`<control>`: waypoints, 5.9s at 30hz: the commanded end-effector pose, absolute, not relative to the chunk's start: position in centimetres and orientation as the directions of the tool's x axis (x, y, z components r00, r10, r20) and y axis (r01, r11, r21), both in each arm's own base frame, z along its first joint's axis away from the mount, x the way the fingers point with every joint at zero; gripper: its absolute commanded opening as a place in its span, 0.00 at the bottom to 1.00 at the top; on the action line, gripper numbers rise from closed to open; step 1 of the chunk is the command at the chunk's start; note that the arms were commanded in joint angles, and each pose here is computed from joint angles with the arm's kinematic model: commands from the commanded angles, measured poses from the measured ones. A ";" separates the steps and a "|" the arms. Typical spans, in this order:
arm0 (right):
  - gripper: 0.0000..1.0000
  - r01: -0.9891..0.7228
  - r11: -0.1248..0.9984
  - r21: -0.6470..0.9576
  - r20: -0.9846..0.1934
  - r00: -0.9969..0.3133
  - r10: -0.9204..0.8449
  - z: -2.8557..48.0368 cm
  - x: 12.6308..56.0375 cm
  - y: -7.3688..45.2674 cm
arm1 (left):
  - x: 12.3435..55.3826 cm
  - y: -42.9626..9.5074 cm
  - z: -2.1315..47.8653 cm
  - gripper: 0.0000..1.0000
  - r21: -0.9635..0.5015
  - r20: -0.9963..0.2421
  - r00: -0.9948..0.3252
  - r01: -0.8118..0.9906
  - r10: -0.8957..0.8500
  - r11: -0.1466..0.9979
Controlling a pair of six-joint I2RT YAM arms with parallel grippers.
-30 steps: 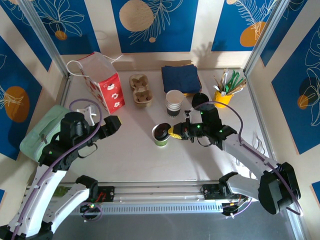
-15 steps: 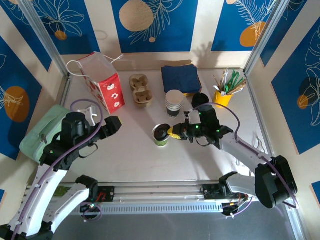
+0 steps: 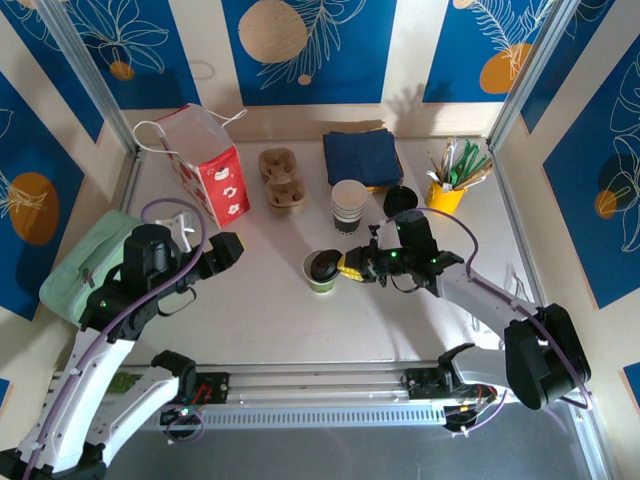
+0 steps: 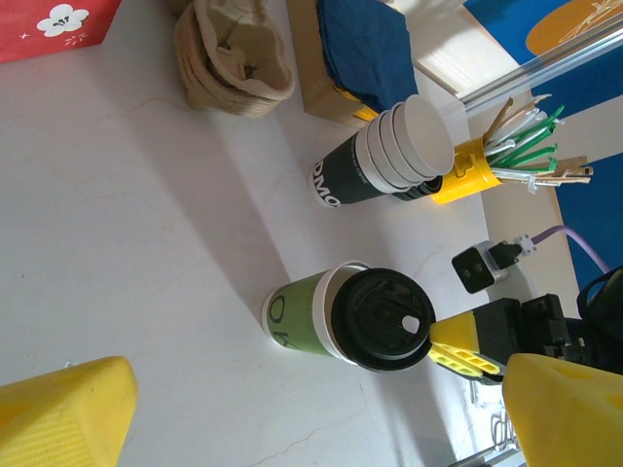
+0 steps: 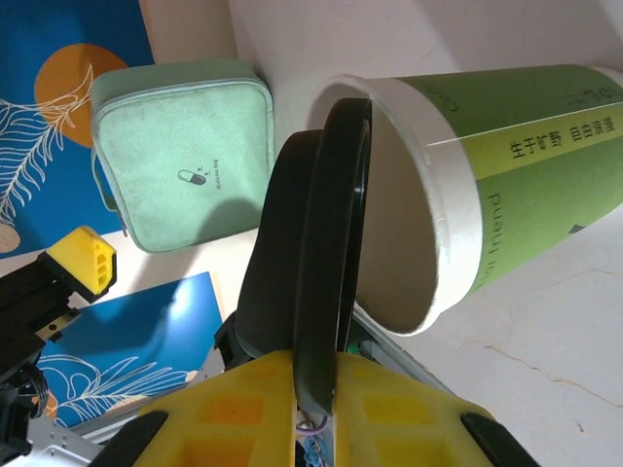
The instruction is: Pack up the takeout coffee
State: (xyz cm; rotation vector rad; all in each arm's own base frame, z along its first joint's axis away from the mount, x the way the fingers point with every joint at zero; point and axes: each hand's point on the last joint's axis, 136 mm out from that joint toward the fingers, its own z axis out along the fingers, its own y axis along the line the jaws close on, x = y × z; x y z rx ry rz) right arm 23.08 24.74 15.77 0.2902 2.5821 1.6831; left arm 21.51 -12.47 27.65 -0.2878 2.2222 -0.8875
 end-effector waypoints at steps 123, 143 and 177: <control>0.57 -0.182 0.669 0.721 -0.282 -0.958 0.043 15.0 26.3 25.5 | 26.6 -28.8 14.2 0.80 -0.704 -0.435 -0.900 0.360 0.029 0.612; 0.56 -0.142 0.712 0.688 -0.253 -0.966 0.051 13.0 26.5 25.1 | 26.3 -28.4 11.7 0.72 -0.693 -0.386 -0.921 0.321 0.044 0.645; 0.55 -0.102 0.767 0.634 -0.203 -0.979 0.037 10.1 25.5 24.3 | 25.9 -27.4 9.4 0.69 -0.661 -0.349 -0.935 0.288 0.056 0.693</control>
